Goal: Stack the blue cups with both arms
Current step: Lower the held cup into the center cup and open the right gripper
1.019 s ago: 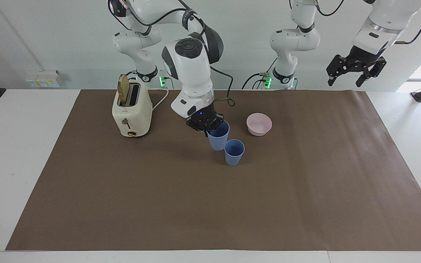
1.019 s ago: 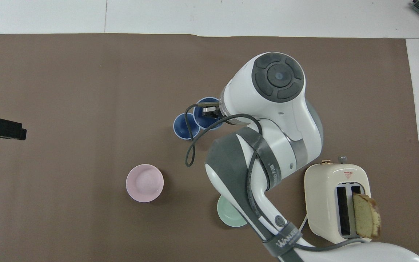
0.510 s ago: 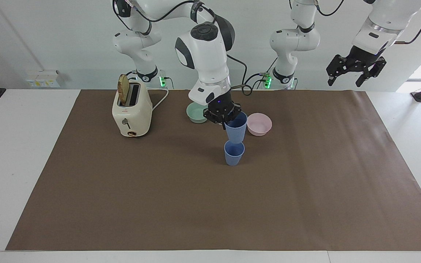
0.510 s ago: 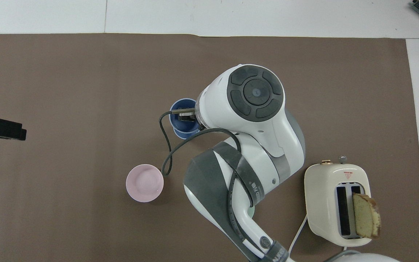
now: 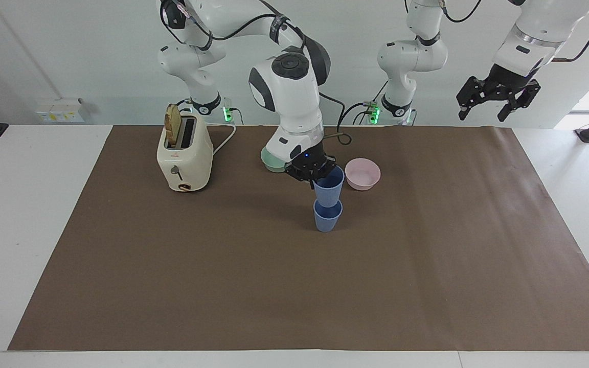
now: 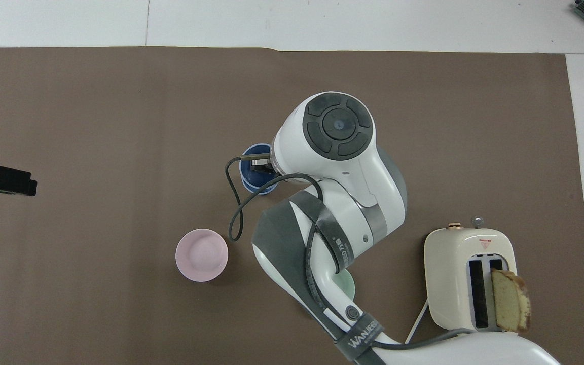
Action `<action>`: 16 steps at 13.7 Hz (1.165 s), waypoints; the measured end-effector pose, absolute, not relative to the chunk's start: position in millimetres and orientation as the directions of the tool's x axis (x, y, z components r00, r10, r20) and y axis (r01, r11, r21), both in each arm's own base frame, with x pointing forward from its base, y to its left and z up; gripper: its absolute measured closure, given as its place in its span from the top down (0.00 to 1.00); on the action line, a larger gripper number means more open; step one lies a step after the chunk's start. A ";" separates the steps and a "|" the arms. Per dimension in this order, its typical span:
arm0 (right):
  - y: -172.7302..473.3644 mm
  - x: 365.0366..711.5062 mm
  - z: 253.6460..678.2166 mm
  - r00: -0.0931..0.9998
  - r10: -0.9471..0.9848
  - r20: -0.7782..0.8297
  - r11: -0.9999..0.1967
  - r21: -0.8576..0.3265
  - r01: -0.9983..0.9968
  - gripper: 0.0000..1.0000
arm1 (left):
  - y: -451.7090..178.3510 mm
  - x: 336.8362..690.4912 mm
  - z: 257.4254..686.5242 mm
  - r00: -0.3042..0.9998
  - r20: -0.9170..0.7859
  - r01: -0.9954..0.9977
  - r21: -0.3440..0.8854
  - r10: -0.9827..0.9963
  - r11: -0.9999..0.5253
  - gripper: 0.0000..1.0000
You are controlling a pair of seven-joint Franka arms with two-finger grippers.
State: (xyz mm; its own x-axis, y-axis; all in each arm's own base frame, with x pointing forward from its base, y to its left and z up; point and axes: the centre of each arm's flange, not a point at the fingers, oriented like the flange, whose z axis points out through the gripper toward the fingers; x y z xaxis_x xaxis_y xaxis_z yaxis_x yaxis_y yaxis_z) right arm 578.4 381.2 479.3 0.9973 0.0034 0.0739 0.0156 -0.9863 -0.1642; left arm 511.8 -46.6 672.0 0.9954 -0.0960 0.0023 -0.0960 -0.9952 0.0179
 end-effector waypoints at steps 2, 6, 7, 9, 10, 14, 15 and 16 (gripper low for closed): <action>382.0 578.6 469.8 0.998 0.019 0.063 -0.987 -0.156 0.029 0.04 | -46.6 511.7 672.0 0.995 0.002 -0.096 0.018 -0.096 -0.995 1.00; 382.1 577.3 458.0 0.998 0.036 0.051 -0.988 -0.147 0.043 0.04 | -46.6 511.7 672.0 0.995 0.002 -0.096 0.018 -0.096 -0.995 1.00; 383.0 577.9 455.8 0.998 0.035 0.057 -0.988 -0.150 0.043 0.04 | -46.6 511.7 672.0 0.995 0.002 -0.096 0.018 -0.096 -0.995 1.00; 385.8 578.3 452.3 0.997 0.037 0.064 -0.987 -0.155 0.046 0.04 | -46.6 511.7 672.0 0.995 0.001 -0.096 0.018 -0.096 -0.995 1.00; 387.8 577.2 451.8 0.997 0.040 0.064 -0.987 -0.156 0.050 0.04 | -46.6 511.7 672.0 0.995 0.001 -0.096 0.018 -0.096 -0.995 1.00; 389.9 575.3 450.2 0.997 0.044 0.061 -0.987 -0.154 0.053 0.04 | -46.6 511.6 671.9 0.995 0.001 -0.096 0.018 -0.096 -0.995 1.00; 388.7 575.5 448.5 0.997 0.043 0.058 -0.987 -0.153 0.052 0.04 | -46.6 511.6 671.9 0.995 0.001 -0.096 0.018 -0.096 -0.995 1.00; 387.1 576.1 447.0 0.998 0.043 0.056 -0.987 -0.151 0.051 0.04 | -46.6 511.6 671.9 0.995 0.001 -0.096 0.018 -0.096 -0.995 1.00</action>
State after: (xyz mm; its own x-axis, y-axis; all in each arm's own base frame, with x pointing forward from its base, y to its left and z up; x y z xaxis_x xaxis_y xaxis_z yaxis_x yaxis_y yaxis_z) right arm 576.1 387.1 447.0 0.9975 0.0431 0.0558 0.0511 -0.9872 -0.1508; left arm 511.6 -46.6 671.9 0.9954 -0.0960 0.0011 -0.0960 -0.9952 0.0180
